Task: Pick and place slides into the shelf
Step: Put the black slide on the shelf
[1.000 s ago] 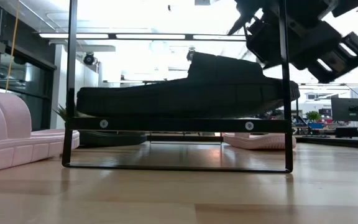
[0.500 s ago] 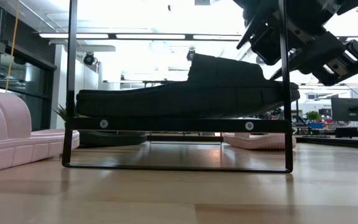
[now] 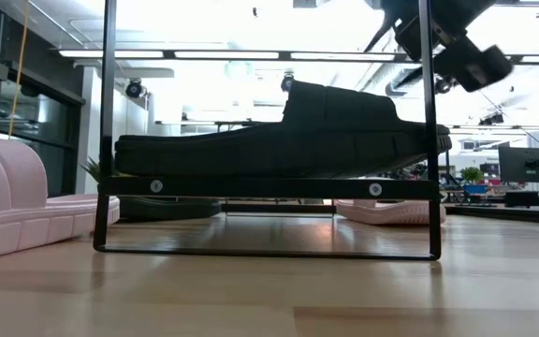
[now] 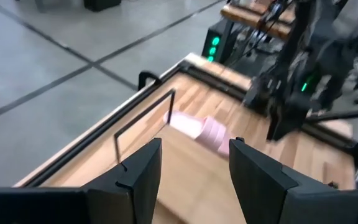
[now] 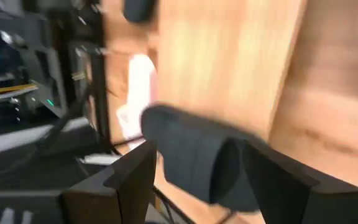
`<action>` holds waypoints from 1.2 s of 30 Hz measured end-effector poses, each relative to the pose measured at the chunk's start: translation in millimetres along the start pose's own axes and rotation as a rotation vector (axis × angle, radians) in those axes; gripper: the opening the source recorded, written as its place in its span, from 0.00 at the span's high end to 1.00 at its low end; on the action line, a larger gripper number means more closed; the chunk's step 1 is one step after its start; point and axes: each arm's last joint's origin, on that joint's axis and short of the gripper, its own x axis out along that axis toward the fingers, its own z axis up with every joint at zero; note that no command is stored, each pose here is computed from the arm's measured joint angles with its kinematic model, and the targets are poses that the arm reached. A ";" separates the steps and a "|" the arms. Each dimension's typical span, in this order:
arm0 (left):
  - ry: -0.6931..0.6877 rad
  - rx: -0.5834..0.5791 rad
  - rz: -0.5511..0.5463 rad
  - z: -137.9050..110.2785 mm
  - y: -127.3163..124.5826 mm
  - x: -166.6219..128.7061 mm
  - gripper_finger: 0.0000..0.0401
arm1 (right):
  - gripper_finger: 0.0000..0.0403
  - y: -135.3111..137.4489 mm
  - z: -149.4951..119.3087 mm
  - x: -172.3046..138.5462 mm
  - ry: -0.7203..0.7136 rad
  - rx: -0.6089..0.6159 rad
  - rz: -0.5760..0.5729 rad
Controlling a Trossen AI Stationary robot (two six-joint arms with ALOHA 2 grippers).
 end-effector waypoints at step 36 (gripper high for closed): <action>0.147 -0.365 0.305 -24.8 -12.5 34.4 0.57 | 0.43 5.9 111.2 -26.9 -0.298 -0.228 0.118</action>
